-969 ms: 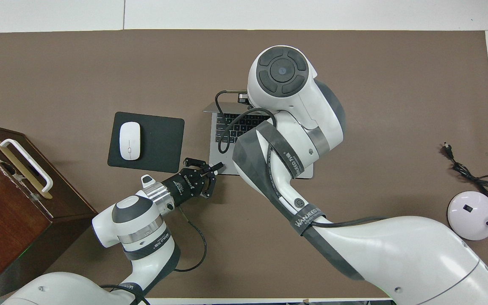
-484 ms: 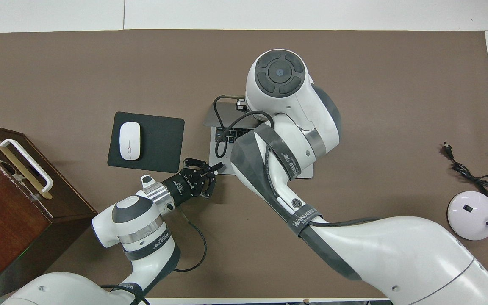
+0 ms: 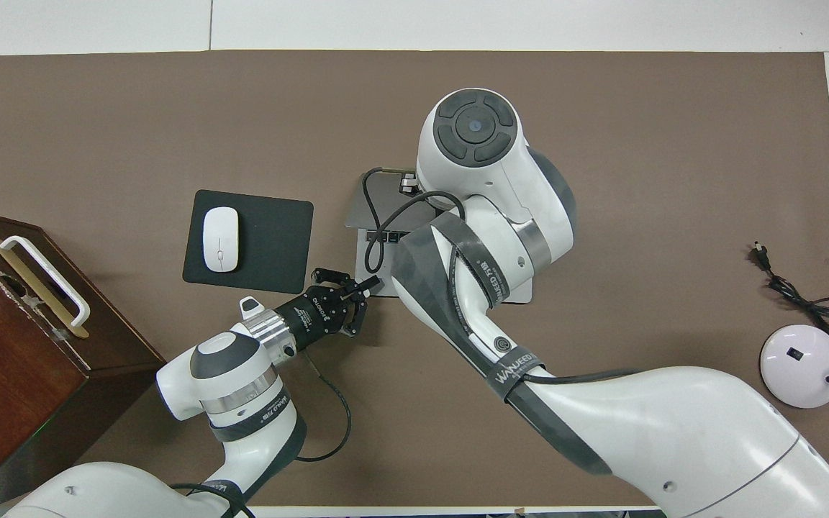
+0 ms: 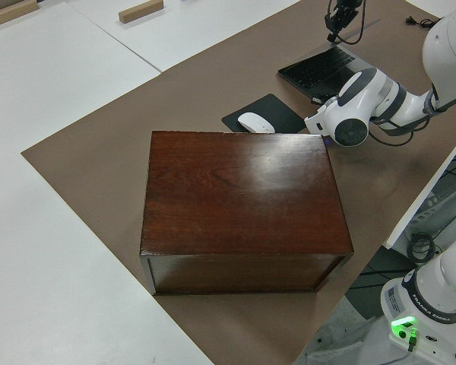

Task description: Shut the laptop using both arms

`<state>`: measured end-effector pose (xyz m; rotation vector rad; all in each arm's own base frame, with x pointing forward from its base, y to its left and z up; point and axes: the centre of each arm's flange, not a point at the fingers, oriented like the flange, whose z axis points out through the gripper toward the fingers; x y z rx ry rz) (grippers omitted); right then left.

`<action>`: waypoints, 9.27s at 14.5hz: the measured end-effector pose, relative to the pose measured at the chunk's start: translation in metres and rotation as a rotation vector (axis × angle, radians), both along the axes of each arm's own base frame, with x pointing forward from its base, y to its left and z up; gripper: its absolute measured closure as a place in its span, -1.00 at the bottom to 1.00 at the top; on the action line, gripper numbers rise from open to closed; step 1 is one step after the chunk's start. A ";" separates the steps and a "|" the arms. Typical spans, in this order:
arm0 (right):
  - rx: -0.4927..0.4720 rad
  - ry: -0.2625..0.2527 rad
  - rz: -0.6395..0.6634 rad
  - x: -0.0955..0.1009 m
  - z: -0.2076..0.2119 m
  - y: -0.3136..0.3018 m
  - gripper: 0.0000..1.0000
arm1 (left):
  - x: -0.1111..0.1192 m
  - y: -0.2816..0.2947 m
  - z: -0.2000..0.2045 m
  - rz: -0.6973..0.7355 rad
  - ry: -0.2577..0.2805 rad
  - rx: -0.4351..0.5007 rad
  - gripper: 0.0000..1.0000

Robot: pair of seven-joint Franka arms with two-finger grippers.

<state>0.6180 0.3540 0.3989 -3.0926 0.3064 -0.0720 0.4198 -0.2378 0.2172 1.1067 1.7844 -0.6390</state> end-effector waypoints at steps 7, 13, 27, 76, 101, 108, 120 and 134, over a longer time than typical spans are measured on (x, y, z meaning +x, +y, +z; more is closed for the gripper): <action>0.006 0.041 -0.005 -0.007 -0.016 0.002 0.98 | 0.000 0.000 0.000 0.000 0.000 0.000 0.98; 0.001 0.063 -0.005 -0.009 -0.034 0.003 0.98 | 0.000 0.000 0.000 0.000 0.000 0.000 0.98; -0.006 0.095 -0.006 -0.016 -0.071 0.001 0.98 | 0.004 0.007 0.001 0.023 0.000 0.003 0.98; -0.111 -0.084 0.264 -0.067 0.278 -0.278 0.98 | 0.028 0.039 -0.001 0.090 -0.027 -0.033 0.98; -0.077 -0.005 0.239 -0.075 0.256 -0.346 -1.00 | 0.152 0.095 0.150 0.182 -0.263 0.347 0.98; -0.077 -0.006 0.239 -0.078 0.257 -0.346 -1.00 | 0.183 0.138 0.204 0.141 -0.443 0.598 0.98; -0.076 0.004 0.226 -0.080 0.253 -0.353 -1.00 | 0.243 0.245 0.291 -0.039 -0.705 0.974 0.98; -0.076 0.017 0.230 -0.084 0.251 -0.350 -1.00 | 0.223 0.248 0.322 -1.057 -0.499 1.209 0.98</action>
